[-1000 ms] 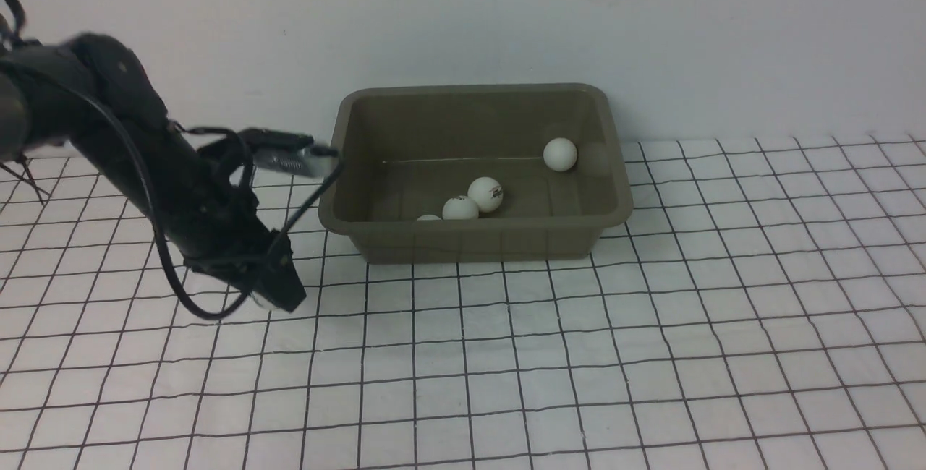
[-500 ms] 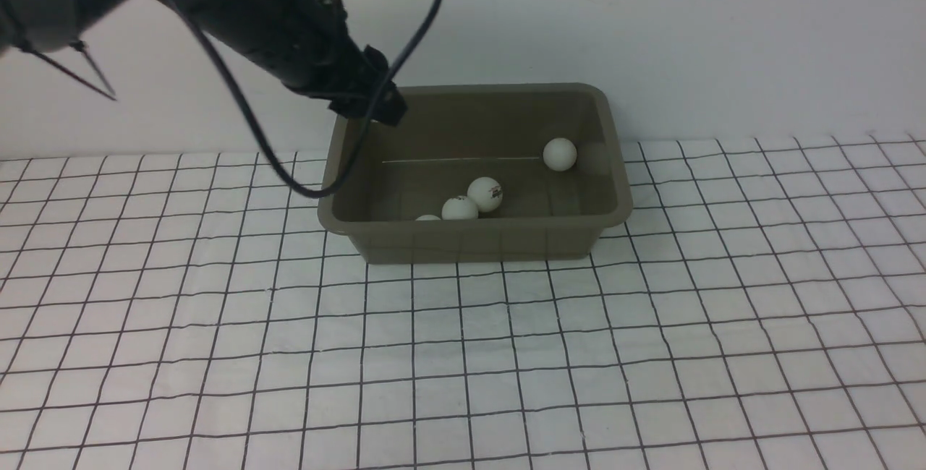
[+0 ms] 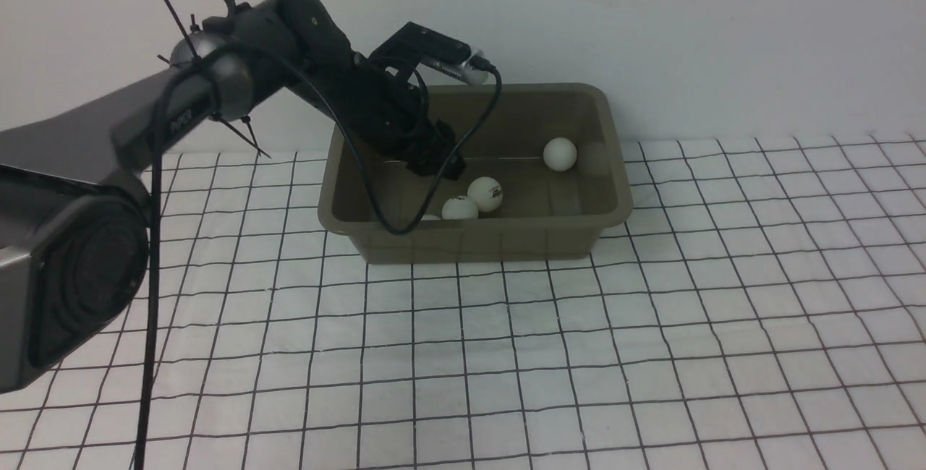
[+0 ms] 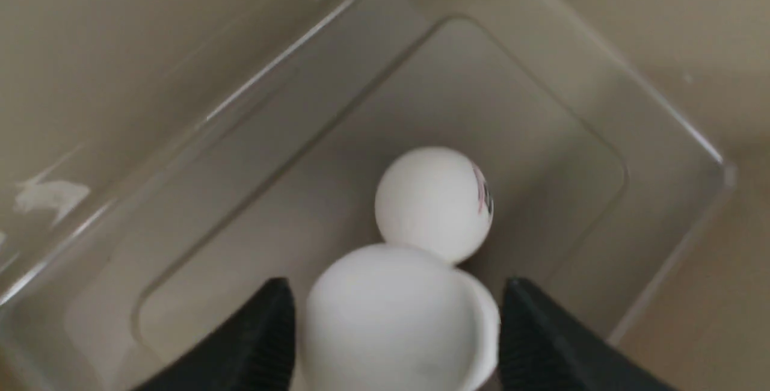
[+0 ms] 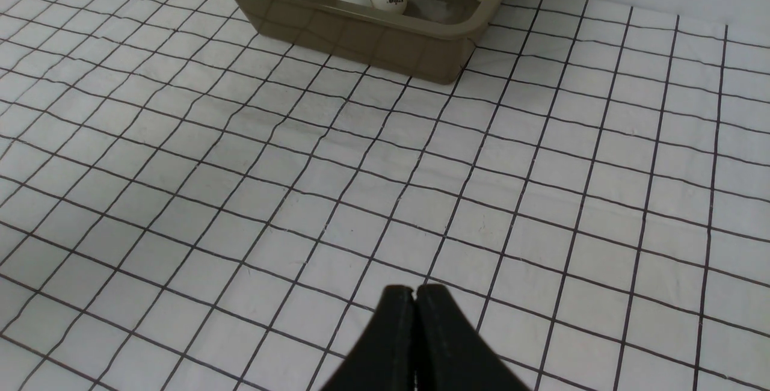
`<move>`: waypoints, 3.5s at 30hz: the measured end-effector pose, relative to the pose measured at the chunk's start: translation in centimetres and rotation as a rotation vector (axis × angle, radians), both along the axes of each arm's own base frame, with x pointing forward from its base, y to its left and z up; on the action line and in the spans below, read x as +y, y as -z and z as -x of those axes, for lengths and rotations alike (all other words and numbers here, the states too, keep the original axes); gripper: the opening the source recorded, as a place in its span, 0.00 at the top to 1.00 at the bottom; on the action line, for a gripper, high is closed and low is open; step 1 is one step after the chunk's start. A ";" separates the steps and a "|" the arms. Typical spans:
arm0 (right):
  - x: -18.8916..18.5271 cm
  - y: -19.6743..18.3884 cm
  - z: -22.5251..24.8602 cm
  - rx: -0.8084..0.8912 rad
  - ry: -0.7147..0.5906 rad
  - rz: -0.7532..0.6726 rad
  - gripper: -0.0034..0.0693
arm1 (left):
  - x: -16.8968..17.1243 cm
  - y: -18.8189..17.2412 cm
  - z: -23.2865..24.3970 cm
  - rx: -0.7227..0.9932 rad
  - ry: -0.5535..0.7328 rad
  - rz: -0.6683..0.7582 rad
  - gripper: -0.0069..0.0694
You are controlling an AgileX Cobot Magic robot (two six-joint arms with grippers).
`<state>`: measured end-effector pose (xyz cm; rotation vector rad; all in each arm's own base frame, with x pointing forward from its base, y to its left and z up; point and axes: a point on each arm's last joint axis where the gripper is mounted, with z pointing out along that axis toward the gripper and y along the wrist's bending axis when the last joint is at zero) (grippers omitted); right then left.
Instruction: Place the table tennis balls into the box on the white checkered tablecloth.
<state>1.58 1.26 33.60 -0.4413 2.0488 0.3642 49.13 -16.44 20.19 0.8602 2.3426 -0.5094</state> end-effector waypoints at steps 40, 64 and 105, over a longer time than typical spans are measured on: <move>-2.3 0.7 -0.4 0.005 0.145 0.252 0.98 | 6.9 -20.5 24.1 -0.153 0.147 -0.074 0.92; -2.8 0.8 -0.4 0.003 0.181 0.302 0.98 | 8.7 -15.0 34.4 -0.139 0.093 0.025 0.92; -2.7 0.9 -0.3 0.012 0.170 0.291 0.98 | 15.9 -6.4 44.2 -0.974 -0.692 0.105 0.92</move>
